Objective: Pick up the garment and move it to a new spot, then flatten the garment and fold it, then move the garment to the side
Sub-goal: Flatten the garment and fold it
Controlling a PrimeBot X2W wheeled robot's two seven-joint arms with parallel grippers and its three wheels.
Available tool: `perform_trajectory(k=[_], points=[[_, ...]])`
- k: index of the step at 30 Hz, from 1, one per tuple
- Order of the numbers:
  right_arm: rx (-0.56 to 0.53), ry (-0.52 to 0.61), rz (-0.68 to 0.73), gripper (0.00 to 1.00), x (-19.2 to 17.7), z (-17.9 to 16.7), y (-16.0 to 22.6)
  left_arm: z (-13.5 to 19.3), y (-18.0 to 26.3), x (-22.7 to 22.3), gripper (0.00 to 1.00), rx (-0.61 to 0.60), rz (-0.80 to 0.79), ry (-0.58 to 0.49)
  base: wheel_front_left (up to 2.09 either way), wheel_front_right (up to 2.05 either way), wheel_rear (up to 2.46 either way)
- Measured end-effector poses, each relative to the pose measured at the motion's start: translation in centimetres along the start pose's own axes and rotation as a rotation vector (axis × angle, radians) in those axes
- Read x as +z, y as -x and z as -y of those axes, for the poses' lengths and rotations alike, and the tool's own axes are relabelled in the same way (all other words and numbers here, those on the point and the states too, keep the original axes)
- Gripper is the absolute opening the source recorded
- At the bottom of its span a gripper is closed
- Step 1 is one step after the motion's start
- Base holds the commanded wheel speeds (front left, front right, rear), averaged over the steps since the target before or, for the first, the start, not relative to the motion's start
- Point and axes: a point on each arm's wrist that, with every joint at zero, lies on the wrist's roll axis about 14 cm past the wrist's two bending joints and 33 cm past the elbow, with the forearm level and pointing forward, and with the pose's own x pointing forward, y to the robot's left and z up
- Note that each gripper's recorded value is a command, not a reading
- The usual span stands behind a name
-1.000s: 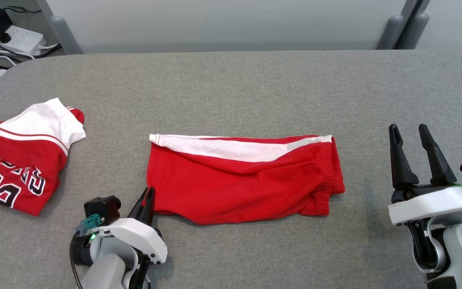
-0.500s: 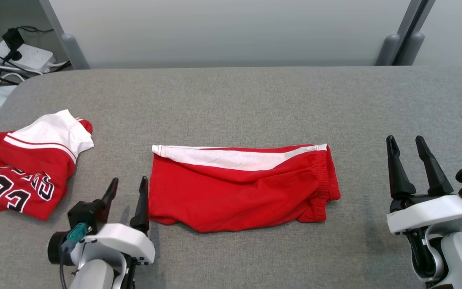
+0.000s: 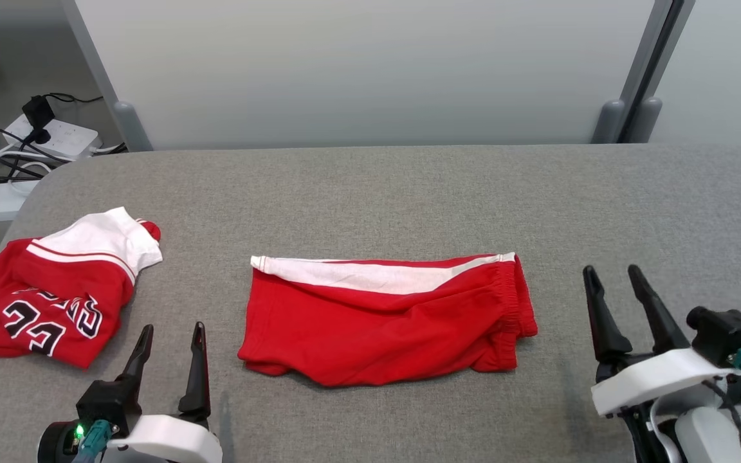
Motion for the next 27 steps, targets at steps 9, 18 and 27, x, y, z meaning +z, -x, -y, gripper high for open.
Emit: perform_trajectory(k=[9, 18, 27], points=[[0.03, -0.013, -0.203, 1.0, -6.6, -1.4, -0.2, -1.5, 1.5, 0.5, 1.0, 0.026, 0.018, -0.008, 0.0, 0.0, 0.0], [0.09, -0.032, -0.258, 1.0, -8.5, -4.2, -2.8, -3.5, 3.1, 0.3, 1.0, 0.089, 0.011, -0.006, 0.0, 0.0, 0.0], [0.003, -0.031, -0.371, 1.0, -12.1, -2.0, -2.4, -4.0, 3.4, -0.7, 1.0, 0.106, -0.02, 0.0, 0.0, 0.0, 0.0]])
